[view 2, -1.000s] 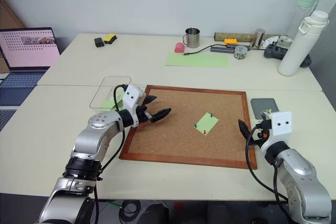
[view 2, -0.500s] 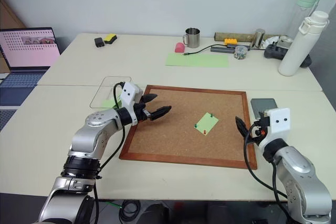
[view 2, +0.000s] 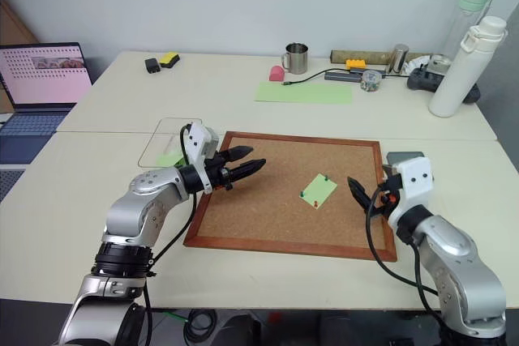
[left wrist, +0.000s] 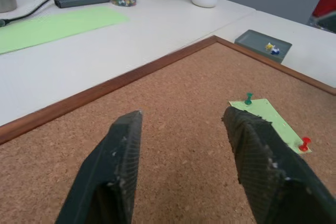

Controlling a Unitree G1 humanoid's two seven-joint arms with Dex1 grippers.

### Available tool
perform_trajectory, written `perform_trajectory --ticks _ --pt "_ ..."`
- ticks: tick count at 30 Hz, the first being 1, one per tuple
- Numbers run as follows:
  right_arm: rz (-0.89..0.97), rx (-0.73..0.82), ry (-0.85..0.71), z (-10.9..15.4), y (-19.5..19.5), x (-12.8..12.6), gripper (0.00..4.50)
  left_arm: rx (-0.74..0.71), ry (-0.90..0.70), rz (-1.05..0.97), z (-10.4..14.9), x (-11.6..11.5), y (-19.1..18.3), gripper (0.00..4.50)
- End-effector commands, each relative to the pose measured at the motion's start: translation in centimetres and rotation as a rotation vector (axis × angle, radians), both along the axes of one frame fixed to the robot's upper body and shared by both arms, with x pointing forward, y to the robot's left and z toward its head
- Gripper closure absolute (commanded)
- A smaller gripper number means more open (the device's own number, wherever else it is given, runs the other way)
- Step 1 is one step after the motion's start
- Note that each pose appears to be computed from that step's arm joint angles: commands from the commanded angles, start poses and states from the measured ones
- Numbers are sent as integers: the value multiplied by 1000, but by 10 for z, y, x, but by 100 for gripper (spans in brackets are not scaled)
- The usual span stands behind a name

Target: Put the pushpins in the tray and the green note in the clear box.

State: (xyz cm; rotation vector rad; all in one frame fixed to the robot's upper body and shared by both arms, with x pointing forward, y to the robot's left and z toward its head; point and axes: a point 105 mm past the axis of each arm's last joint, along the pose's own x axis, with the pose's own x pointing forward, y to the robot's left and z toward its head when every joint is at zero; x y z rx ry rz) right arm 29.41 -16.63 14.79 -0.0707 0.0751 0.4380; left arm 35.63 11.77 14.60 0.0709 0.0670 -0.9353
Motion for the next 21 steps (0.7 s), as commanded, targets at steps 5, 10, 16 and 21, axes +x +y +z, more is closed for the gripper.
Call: perform_trajectory --ticks 5,10,16,21 --pt "76 -2 -16 -3 21 26 0 22 -52 -58 9 -7 -7 357" --pt "94 -4 -2 -12 32 36 0 15 -47 -73 7 -12 -11 446" --pt "107 -12 6 -18 40 46 0 22 -39 -84 2 -15 -16 446" --pt "121 -11 13 -22 48 53 0 82 12 -61 -25 -12 -17 446"
